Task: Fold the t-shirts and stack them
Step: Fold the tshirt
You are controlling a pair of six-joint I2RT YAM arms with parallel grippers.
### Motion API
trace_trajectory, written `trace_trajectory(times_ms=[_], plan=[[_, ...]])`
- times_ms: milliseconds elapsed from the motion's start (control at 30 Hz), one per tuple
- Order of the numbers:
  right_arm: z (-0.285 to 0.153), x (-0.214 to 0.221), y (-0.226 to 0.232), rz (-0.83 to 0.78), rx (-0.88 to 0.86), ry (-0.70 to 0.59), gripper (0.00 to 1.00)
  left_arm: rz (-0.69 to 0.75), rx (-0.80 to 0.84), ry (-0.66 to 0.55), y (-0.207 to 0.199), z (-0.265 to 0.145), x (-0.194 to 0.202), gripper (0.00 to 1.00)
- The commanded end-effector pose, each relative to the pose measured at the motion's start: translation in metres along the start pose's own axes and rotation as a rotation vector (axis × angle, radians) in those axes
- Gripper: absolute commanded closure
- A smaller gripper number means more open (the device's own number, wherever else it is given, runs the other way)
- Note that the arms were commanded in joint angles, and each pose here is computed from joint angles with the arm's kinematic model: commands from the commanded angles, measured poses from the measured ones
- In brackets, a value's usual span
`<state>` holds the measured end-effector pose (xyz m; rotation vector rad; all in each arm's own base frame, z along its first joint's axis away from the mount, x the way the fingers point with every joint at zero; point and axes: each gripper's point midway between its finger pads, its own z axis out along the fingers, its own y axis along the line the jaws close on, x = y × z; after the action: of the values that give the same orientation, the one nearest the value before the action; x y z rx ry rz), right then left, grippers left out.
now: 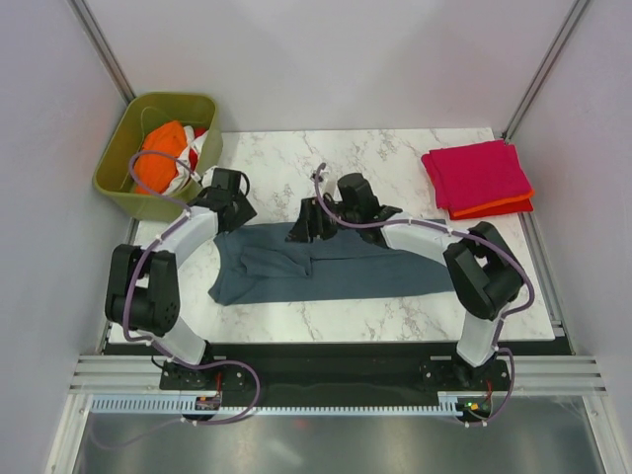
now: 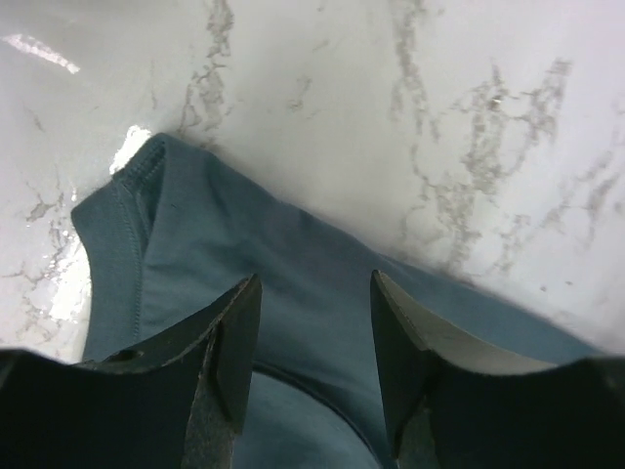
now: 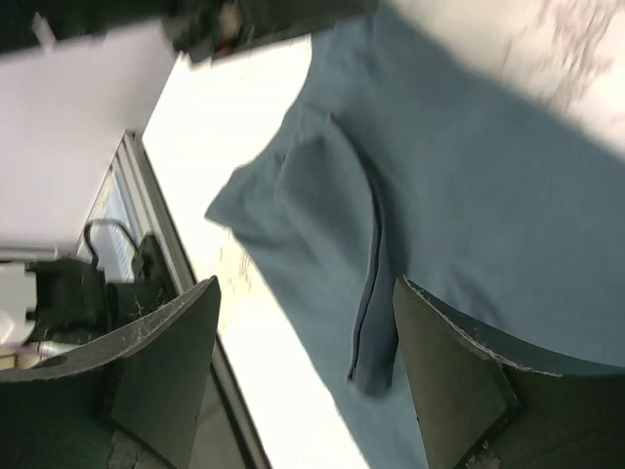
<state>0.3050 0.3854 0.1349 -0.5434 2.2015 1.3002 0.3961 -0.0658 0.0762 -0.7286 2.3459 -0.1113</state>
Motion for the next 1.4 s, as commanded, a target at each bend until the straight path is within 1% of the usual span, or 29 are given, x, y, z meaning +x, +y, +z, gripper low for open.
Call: trace_trajectory(times_ms=[0, 33, 100, 133, 300, 400, 467, 500, 633, 667, 767, 833, 900, 1033, 1100, 1133, 1167, 1200, 1233, 1267, 1300, 1333, 1367], plan=[[0.023, -0.008, -0.013, -0.033, 0.032, 0.019, 0.21, -0.022, 0.015, -0.023, -0.007, -0.017, 0.001, 0.44], [0.029, -0.016, -0.008, -0.043, 0.015, 0.011, 0.22, -0.031, 0.028, -0.018, -0.01, -0.019, 0.003, 0.44], [0.042, -0.01, -0.011, -0.032, -0.001, 0.037, 0.23, -0.018, 0.039, -0.004, -0.016, -0.021, 0.012, 0.44], [0.047, -0.014, -0.005, -0.042, -0.018, 0.032, 0.24, -0.015, 0.031, 0.002, -0.016, -0.019, 0.016, 0.43], [0.076, -0.002, -0.011, -0.012, -0.069, 0.06, 0.25, -0.002, 0.013, 0.048, -0.018, -0.004, 0.028, 0.43], [0.085, 0.002, -0.014, -0.01, -0.094, 0.058, 0.25, 0.014, -0.008, 0.068, -0.017, 0.006, 0.032, 0.42], [0.09, 0.006, -0.011, -0.001, -0.12, 0.069, 0.25, 0.023, -0.023, 0.083, -0.017, 0.01, 0.033, 0.4], [0.095, 0.013, -0.017, 0.012, -0.119, 0.084, 0.25, 0.032, -0.034, 0.093, -0.016, 0.014, 0.036, 0.4], [0.097, 0.028, -0.015, 0.04, -0.165, 0.118, 0.27, 0.047, -0.048, 0.123, -0.014, 0.023, 0.044, 0.4], [0.095, 0.026, -0.005, 0.049, -0.224, 0.116, 0.27, 0.05, -0.053, 0.126, -0.013, 0.025, 0.045, 0.4], [0.09, 0.032, 0.009, 0.085, -0.302, 0.136, 0.28, 0.062, -0.068, 0.128, -0.012, 0.032, 0.045, 0.4], [0.087, 0.039, 0.011, 0.106, -0.318, 0.148, 0.3, 0.072, -0.079, 0.136, -0.009, 0.036, 0.044, 0.4], [0.079, 0.038, 0.023, 0.108, -0.36, 0.139, 0.31, 0.075, -0.078, 0.134, -0.01, 0.037, 0.041, 0.4], [0.064, 0.064, 0.027, 0.128, -0.351, 0.183, 0.32, 0.08, -0.081, 0.128, -0.011, 0.038, 0.037, 0.4], [0.053, 0.068, 0.039, 0.115, -0.364, 0.189, 0.33, 0.083, -0.08, 0.128, -0.011, 0.038, 0.037, 0.4], [0.046, 0.082, 0.039, 0.122, -0.363, 0.213, 0.34, 0.085, -0.079, 0.13, -0.011, 0.038, 0.037, 0.41], [0.036, 0.08, 0.054, 0.092, -0.387, 0.205, 0.34, 0.086, -0.077, 0.13, -0.012, 0.038, 0.037, 0.41], [0.031, 0.087, 0.06, 0.085, -0.394, 0.218, 0.34, 0.087, -0.076, 0.127, -0.012, 0.038, 0.035, 0.41], [0.026, 0.103, 0.064, 0.064, -0.395, 0.245, 0.34, 0.088, -0.076, 0.127, -0.012, 0.038, 0.035, 0.41], [0.017, 0.104, 0.073, 0.047, -0.397, 0.252, 0.34, 0.092, -0.073, 0.127, -0.013, 0.038, 0.035, 0.41], [0.013, 0.113, 0.072, 0.03, -0.377, 0.258, 0.34, 0.093, -0.076, 0.126, -0.012, 0.037, 0.035, 0.41], [0.007, 0.116, 0.074, 0.036, -0.372, 0.265, 0.34, 0.093, -0.071, 0.124, -0.013, 0.036, 0.034, 0.42], [0.003, 0.111, 0.074, 0.016, -0.341, 0.242, 0.34, 0.094, -0.071, 0.123, -0.012, 0.035, 0.033, 0.41]])
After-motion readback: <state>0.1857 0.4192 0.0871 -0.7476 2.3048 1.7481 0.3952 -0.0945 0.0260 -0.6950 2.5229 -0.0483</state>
